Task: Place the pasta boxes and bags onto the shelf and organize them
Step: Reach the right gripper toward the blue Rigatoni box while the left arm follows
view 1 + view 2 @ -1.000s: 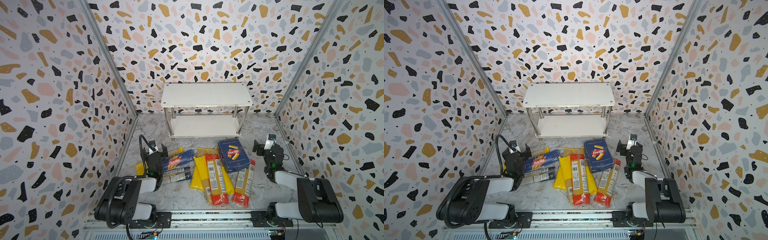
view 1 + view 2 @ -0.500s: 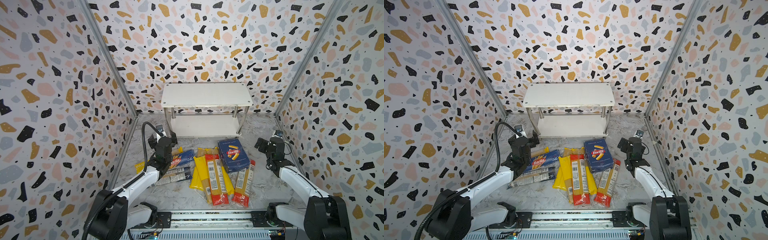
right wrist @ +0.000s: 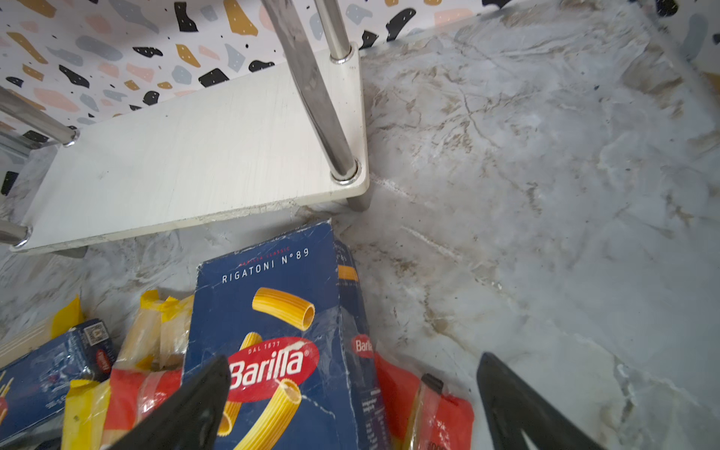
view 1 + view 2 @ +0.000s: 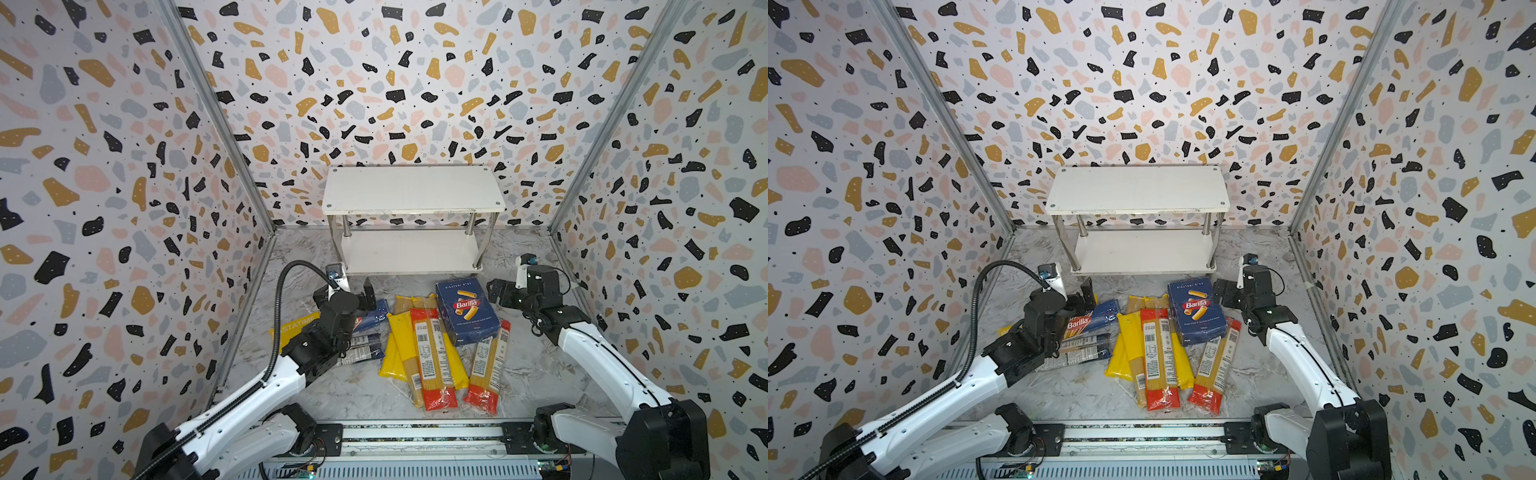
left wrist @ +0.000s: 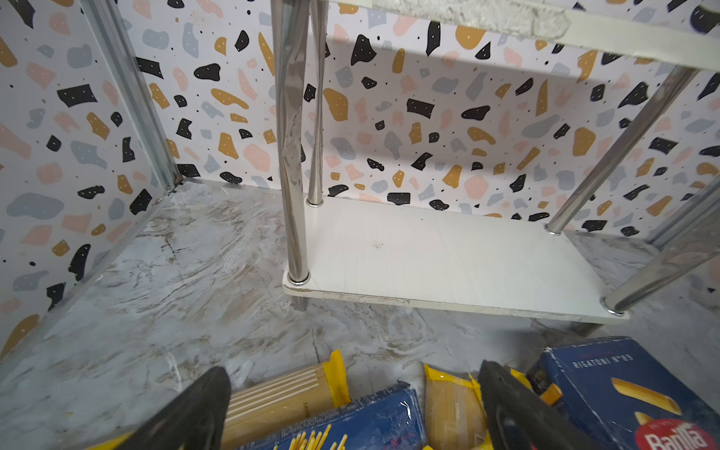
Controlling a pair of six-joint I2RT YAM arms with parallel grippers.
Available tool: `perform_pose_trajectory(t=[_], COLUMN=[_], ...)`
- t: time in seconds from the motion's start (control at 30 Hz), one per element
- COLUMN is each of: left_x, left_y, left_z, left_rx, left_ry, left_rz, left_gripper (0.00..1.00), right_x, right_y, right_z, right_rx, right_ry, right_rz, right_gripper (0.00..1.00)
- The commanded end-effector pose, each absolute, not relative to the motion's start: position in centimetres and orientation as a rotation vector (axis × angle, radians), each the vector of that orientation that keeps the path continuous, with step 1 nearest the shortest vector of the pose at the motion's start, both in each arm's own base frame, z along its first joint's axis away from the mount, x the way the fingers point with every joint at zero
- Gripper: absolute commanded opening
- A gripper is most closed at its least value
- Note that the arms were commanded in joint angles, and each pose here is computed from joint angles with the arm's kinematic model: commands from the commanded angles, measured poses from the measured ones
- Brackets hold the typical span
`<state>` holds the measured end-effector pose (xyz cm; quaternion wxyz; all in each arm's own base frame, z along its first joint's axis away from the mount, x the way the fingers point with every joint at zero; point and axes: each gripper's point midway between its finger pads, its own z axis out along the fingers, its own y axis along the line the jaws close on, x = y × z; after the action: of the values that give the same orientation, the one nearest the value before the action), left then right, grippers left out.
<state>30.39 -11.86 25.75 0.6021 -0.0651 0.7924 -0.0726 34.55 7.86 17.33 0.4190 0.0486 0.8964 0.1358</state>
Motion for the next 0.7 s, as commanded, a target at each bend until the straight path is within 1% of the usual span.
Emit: perform_pose_trajectory(t=[0.0,0.13,0.27,0.37,0.53,0.67], left_x=[28.9,28.6,28.9,29.4,30.3,30.5], left_y=[-12.3,-14.2,-18.0,-21.1,-25.1,-28.2], left_z=[24.9,24.8,24.1,23.4,22.4,21.3], left_rx=[-0.193,-0.188,-0.129,-0.069,0.016,0.087], left_ry=[1.886,1.924,2.001,2.049,2.109,2.156], left_rz=[-0.281,-0.411,-0.519,-0.581,-0.641,-0.728], left_gripper=[1.00,1.00,0.99,0.99,0.99,0.96], right_x=[33.4,34.0,35.0,35.3,36.0,37.0], right_y=[8.5,9.6,9.7,9.6,9.8,10.9], right_z=[15.7,14.9,13.1,11.6,10.4,9.6], right_rx=[0.122,0.095,0.107,0.133,0.126,0.111], right_ry=[2.330,2.378,2.457,2.495,2.521,2.542], right_rz=[0.382,0.442,0.505,0.595,0.625,0.720], right_gripper=[0.99,0.99,0.99,0.99,0.99,0.99])
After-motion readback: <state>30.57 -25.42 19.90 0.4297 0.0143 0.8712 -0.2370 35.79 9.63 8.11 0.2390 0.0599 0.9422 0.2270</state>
